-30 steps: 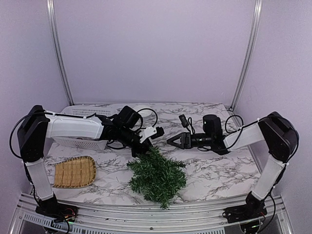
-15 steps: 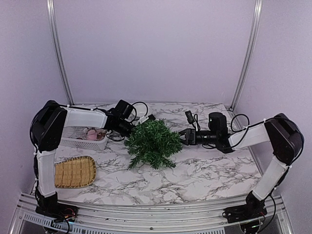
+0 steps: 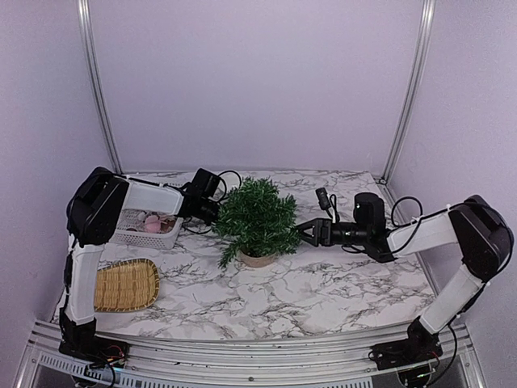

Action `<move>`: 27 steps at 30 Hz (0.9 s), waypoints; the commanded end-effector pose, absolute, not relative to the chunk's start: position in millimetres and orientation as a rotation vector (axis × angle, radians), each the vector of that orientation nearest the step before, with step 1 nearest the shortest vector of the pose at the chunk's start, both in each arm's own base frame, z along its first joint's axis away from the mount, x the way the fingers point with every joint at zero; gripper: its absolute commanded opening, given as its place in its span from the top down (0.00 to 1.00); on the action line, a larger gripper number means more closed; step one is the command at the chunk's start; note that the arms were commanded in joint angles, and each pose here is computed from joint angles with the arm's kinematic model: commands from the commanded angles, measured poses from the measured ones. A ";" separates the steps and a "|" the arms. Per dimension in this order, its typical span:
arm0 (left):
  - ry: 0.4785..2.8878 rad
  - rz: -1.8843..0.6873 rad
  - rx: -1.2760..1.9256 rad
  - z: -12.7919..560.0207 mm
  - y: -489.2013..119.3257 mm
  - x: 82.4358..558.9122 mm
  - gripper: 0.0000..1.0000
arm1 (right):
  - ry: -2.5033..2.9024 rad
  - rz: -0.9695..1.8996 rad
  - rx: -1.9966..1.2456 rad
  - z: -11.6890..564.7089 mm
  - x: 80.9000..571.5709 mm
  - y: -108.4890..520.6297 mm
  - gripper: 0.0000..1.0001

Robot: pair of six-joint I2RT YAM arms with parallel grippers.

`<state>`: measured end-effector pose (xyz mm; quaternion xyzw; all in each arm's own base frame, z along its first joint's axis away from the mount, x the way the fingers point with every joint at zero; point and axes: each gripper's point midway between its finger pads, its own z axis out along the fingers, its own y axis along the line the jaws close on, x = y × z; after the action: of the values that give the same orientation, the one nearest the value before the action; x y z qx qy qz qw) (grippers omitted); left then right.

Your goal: Decorate the small christmas tree

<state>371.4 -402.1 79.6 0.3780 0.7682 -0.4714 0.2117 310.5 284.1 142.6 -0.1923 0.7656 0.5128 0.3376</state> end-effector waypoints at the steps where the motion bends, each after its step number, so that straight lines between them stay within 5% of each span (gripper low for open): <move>1: 2.106 -1.273 0.878 82.4 -407.8 407.3 0.89 | 1.962 1.301 -0.437 151.2 316.1 270.1 0.24; 13: 2.206 -1.199 0.589 68.6 -410.2 454.8 0.89 | 1.998 1.211 -0.304 140.4 330.6 252.2 0.21; 27: 2.218 -1.134 0.534 69.5 -401.0 459.4 0.66 | 2.011 1.240 -0.289 128.7 343.0 261.2 0.22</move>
<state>454.1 -407.7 70.8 0.2074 0.8290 -0.4379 0.2793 328.8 255.1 108.8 -0.1065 0.8027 0.4745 0.3452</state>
